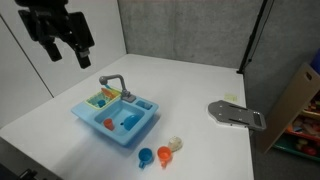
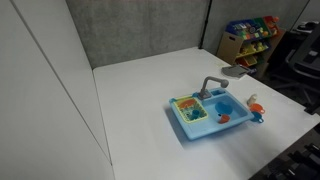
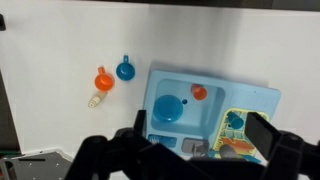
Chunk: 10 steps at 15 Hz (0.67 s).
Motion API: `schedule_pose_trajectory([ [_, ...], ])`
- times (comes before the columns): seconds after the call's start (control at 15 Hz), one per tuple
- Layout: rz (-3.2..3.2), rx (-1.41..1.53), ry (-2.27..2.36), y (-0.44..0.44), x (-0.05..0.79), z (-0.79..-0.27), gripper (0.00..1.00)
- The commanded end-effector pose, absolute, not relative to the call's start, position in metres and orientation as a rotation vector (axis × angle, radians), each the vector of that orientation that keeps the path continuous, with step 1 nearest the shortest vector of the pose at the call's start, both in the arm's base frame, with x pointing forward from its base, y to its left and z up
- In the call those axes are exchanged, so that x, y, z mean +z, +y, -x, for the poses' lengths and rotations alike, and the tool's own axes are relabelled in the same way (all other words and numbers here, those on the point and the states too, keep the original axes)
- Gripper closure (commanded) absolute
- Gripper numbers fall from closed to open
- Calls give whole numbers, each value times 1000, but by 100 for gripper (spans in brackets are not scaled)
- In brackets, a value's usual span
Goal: Put the blue cup on the table
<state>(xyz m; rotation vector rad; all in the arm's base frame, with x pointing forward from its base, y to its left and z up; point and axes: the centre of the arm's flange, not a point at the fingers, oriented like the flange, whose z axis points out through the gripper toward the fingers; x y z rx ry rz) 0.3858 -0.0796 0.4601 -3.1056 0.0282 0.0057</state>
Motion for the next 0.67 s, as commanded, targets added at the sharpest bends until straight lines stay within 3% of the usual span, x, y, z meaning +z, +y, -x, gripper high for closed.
schedule_pose_trajectory([
  [0.0,3065,-37,27,-66,496,-375,0],
  [0.6,3051,-67,4,-63,508,-365,0],
])
